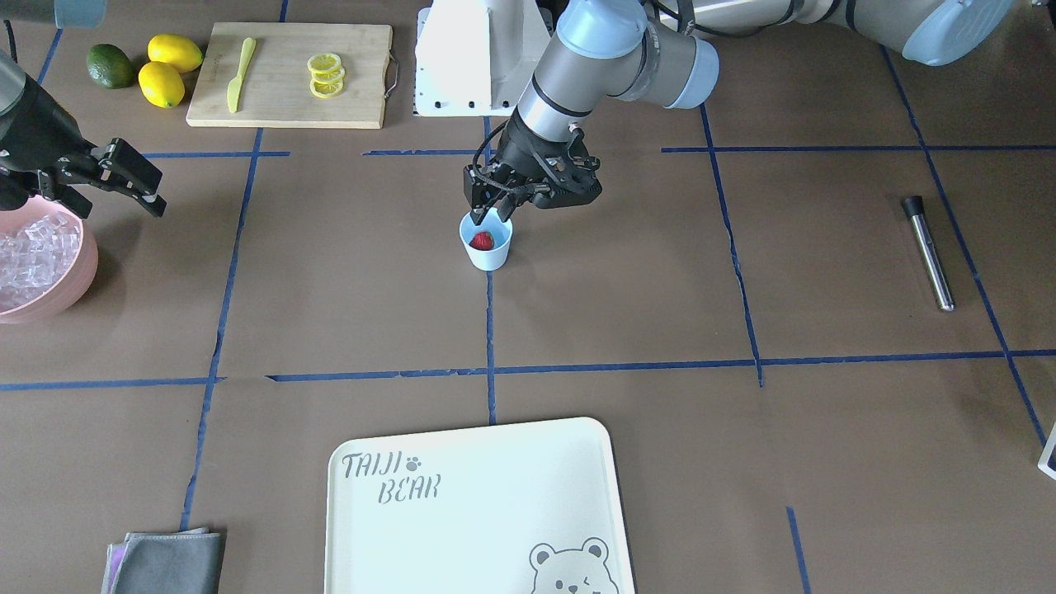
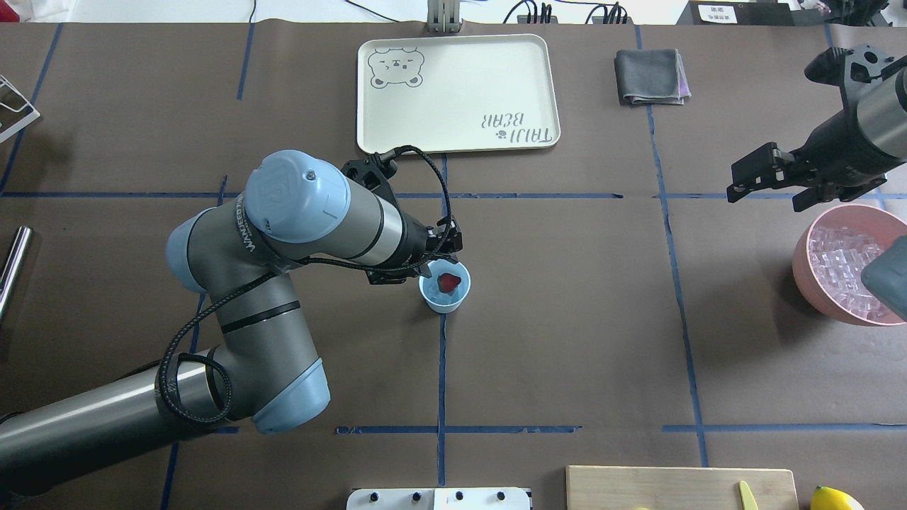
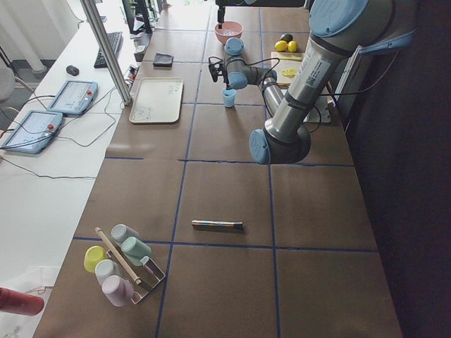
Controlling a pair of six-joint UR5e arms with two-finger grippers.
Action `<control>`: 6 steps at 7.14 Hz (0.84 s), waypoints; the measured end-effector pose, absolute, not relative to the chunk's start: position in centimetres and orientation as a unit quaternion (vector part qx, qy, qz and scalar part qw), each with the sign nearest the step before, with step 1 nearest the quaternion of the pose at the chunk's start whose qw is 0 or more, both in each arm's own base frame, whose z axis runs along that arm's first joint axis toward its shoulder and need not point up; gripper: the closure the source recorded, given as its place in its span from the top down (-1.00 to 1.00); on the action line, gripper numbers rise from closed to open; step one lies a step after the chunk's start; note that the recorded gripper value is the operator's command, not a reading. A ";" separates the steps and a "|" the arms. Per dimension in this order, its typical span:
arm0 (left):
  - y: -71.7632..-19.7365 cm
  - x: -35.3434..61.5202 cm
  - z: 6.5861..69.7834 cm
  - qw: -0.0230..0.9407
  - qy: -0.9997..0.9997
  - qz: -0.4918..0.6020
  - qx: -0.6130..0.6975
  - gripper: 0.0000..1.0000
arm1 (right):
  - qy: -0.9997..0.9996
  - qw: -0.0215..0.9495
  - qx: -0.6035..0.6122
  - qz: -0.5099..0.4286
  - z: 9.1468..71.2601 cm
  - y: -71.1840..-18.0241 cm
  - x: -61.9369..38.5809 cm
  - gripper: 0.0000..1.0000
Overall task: Mash ice and strawberries in cup
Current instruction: 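Open the left gripper to drop the strawberry into the cup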
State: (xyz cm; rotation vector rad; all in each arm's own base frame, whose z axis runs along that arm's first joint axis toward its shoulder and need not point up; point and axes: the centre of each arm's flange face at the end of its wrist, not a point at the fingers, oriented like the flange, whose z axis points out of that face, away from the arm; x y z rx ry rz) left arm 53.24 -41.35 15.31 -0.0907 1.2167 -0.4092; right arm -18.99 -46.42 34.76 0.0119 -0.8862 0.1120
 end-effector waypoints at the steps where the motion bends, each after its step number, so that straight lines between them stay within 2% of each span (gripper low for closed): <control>1: -41.5 52.8 15.4 0.799 0.568 -0.193 -0.039 0.91 | -0.429 0.902 0.006 0.054 34.7 -46.4 -19.0 0.99; 3: -43.0 47.3 16.8 0.795 0.575 -0.193 -0.029 0.89 | -0.428 0.902 0.005 0.056 34.8 -46.4 -18.8 0.99; 4: -45.6 41.8 19.0 0.803 0.571 -0.168 -0.025 0.89 | -0.428 0.902 0.005 0.057 34.8 -46.4 -18.6 0.99; 6: -50.2 30.3 28.3 0.839 0.538 -0.084 0.011 0.89 | -0.424 0.903 0.010 0.065 35.3 -46.7 -17.2 0.99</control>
